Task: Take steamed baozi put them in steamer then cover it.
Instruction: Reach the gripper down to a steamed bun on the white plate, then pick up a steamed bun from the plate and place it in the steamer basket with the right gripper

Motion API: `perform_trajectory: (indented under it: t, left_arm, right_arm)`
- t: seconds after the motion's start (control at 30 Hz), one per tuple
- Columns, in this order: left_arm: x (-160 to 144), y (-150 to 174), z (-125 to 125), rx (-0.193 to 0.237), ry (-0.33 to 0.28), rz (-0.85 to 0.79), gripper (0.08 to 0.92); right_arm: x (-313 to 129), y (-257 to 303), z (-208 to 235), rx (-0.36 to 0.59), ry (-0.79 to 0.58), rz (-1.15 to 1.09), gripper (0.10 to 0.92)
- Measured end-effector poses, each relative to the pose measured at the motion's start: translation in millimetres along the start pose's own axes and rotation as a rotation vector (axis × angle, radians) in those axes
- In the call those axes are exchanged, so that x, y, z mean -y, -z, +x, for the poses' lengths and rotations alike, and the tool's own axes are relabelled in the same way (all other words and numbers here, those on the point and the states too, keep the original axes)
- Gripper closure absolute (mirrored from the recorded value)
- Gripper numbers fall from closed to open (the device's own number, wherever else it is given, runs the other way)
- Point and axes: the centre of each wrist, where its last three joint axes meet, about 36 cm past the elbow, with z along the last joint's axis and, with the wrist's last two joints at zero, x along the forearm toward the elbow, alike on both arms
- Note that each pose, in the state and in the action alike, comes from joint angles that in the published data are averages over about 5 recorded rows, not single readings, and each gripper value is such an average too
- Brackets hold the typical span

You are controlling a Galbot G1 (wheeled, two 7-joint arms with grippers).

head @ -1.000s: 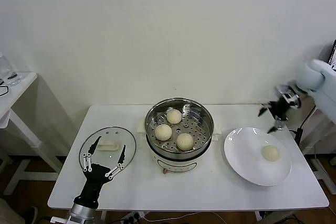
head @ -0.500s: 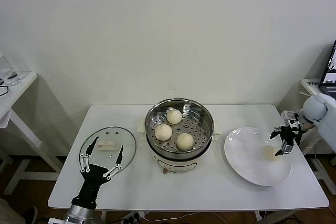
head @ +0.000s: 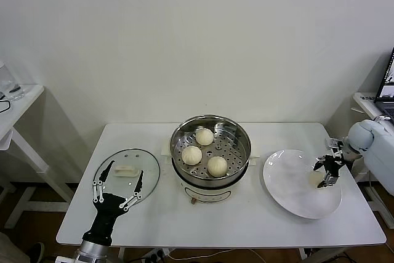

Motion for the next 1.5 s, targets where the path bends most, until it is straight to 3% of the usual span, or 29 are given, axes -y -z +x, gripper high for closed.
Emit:
perform_trajectory:
  t: [0.3, 0.53, 1.0, 1.23, 1.5]
  left_arm:
    - [-0.9, 0.4, -0.8, 0.004, 0.001, -0.002, 0.177]
    - [-0.6, 0.9, -3.2, 0.011, -0.002, -0.002, 0.177]
    - [1.4, 2.6, -7.6, 0.029, -0.013, 0.006, 0.177]
    - [2.5, 2.6, -9.1, 0.032, -0.013, 0.008, 0.177]
    - [2.1, 1.2, -9.8, 0.031, -0.008, 0.009, 0.177]
  right_arm:
    - [1.6, 2.8, 6.8, -0.008, 0.01, 0.009, 0.367]
    - [21.5, 35.7, 49.3, 0.009, 0.014, 0.07, 0.362]
    - [61.4, 214.7, 183.0, 0.081, 0.011, 0.331, 0.361]
    - [56.7, 303.1, 202.4, 0.084, 0.04, 0.444, 0.361]
    - [45.3, 376.1, 195.0, 0.046, 0.066, 0.548, 0.361]
